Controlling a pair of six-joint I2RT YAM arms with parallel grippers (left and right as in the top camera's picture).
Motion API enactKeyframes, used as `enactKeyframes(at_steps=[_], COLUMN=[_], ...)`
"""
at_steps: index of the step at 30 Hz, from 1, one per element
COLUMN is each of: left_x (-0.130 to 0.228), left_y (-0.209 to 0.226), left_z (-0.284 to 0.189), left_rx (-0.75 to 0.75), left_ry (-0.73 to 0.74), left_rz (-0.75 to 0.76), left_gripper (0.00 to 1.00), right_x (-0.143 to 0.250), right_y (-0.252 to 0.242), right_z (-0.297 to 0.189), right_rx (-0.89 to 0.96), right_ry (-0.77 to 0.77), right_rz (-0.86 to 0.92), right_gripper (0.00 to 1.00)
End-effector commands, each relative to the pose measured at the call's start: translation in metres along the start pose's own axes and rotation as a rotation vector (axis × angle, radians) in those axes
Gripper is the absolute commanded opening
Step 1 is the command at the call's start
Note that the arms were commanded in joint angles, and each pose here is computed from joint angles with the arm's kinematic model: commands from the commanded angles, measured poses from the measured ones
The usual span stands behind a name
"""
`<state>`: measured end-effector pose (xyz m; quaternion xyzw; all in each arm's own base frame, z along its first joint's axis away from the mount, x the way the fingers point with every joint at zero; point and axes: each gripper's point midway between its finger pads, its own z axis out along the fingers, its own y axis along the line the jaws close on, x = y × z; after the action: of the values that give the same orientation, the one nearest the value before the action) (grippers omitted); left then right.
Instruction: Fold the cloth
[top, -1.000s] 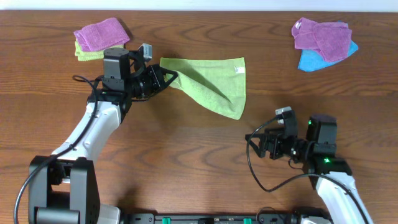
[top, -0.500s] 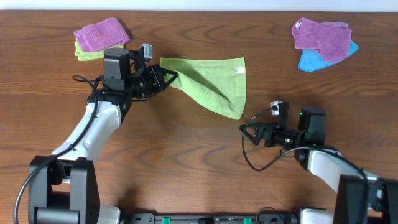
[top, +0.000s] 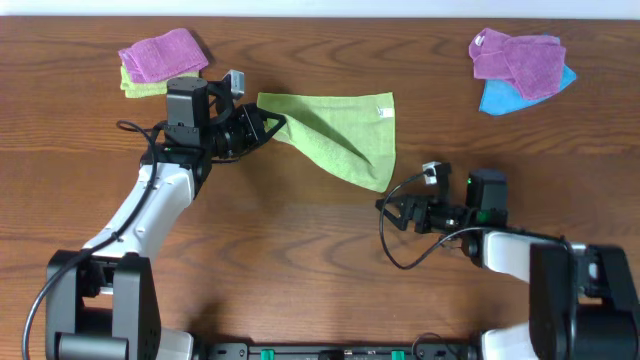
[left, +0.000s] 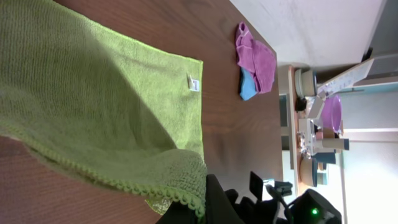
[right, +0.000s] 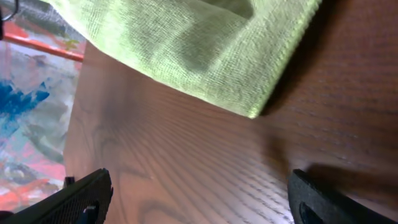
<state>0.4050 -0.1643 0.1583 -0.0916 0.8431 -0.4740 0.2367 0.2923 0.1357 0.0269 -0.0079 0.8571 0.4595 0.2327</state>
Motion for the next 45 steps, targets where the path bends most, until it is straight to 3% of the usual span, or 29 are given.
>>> enactKeyframes(at_steps=[1, 21, 34, 41, 45], left_x=[-0.012, -0.013, -0.014, -0.014, -0.014], left_y=[-0.007, -0.005, -0.005, -0.005, -0.005], left_z=[-0.001, -0.001, -0.001, -0.001, -0.001], left_rx=[0.005, -0.006, -0.009, -0.008, -0.009], left_ry=[-0.024, -0.034, -0.037, -0.036, -0.036], left_rz=[0.042, 0.042, 0.042, 0.041, 0.041], left_gripper=[0.06, 0.06, 0.06, 0.06, 0.06], right_x=[0.003, -0.003, -0.001, -0.005, -0.012], right_y=[-0.006, -0.013, -0.030, -0.022, -0.010], right_z=[0.006, 0.037, 0.041, 0.042, 0.043], right_rx=[0.005, -0.025, 0.092, 0.048, -0.014], right_ry=[0.009, 0.000, -0.017, -0.014, -0.004], right_rz=[0.036, 0.051, 0.058, 0.068, 0.074], right_gripper=[0.91, 0.85, 0.85, 0.61, 0.40])
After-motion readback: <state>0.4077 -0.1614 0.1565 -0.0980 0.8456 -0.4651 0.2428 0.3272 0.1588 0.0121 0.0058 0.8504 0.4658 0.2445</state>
